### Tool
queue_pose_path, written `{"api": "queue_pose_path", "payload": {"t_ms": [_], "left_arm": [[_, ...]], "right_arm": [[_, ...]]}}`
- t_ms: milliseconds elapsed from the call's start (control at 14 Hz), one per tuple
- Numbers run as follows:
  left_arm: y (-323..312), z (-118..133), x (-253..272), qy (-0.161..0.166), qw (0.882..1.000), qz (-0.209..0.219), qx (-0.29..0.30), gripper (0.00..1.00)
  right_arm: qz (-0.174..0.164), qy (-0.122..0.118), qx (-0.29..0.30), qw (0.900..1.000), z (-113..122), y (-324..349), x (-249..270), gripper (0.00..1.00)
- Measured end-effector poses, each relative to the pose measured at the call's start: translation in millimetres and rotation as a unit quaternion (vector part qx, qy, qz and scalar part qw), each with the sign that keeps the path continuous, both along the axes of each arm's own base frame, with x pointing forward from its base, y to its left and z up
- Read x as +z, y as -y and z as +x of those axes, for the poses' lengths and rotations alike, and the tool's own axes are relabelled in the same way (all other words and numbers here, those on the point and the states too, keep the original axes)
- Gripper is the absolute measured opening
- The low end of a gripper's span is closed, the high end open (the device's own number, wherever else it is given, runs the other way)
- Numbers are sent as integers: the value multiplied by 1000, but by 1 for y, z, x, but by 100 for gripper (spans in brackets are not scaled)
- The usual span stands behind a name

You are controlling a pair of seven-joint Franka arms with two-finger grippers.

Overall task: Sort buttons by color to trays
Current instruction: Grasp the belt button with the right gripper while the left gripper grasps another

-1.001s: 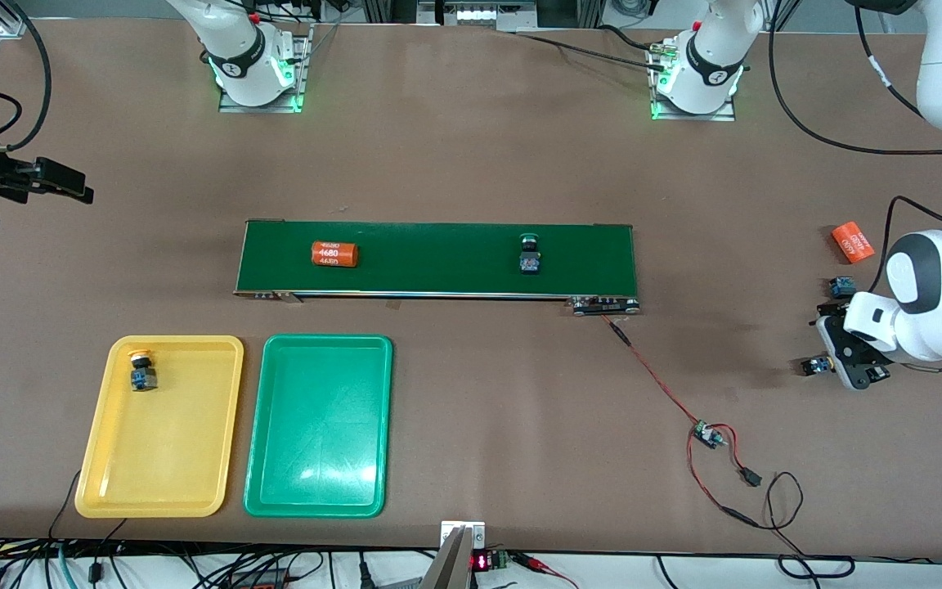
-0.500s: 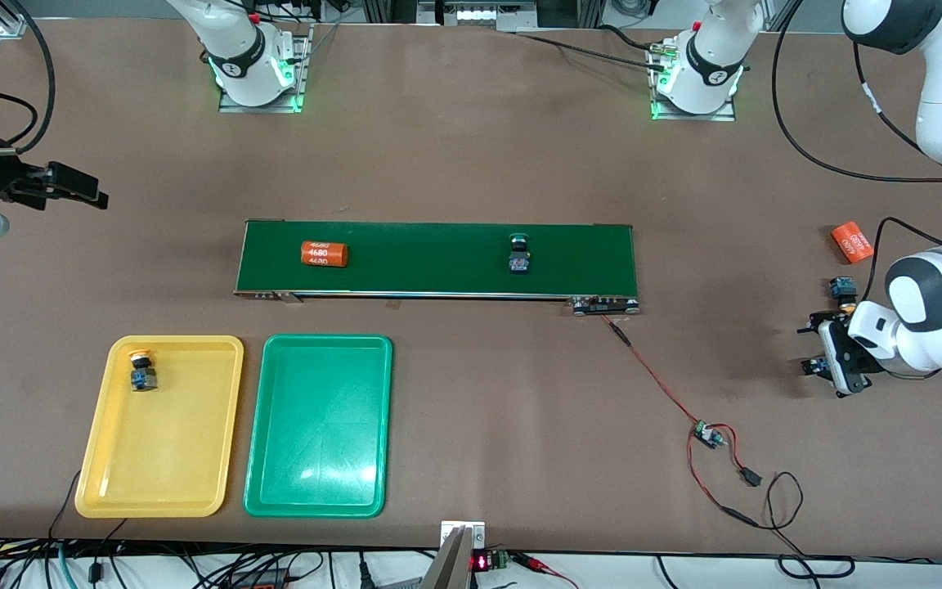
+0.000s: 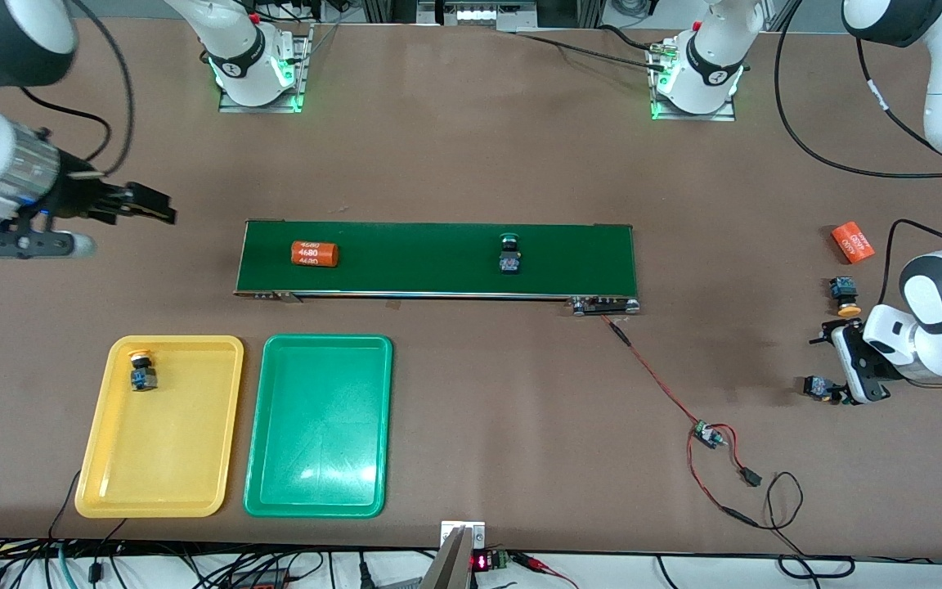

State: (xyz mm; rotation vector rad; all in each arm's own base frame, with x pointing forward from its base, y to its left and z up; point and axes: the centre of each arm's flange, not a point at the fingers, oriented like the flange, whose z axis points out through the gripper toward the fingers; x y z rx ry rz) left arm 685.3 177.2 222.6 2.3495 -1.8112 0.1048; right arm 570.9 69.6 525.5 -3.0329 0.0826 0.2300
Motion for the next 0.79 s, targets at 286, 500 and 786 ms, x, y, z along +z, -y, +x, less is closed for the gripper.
{"api": "queue_pose_path", "payload": {"t_ms": [286, 500, 786], "left_arm": [[0, -1, -1, 0, 1000, -1, -6, 100], [3, -2, -5, 5, 999, -5, -54, 100], [5, -3, -11, 9, 995, -9, -99, 100]], "right_arm": [[-5, -7, -4, 1000, 3, -52, -36, 100], [-9, -2, -10, 1000, -1, -84, -74, 100], [-13, 1, -4, 1000, -19, -122, -107, 100]]}}
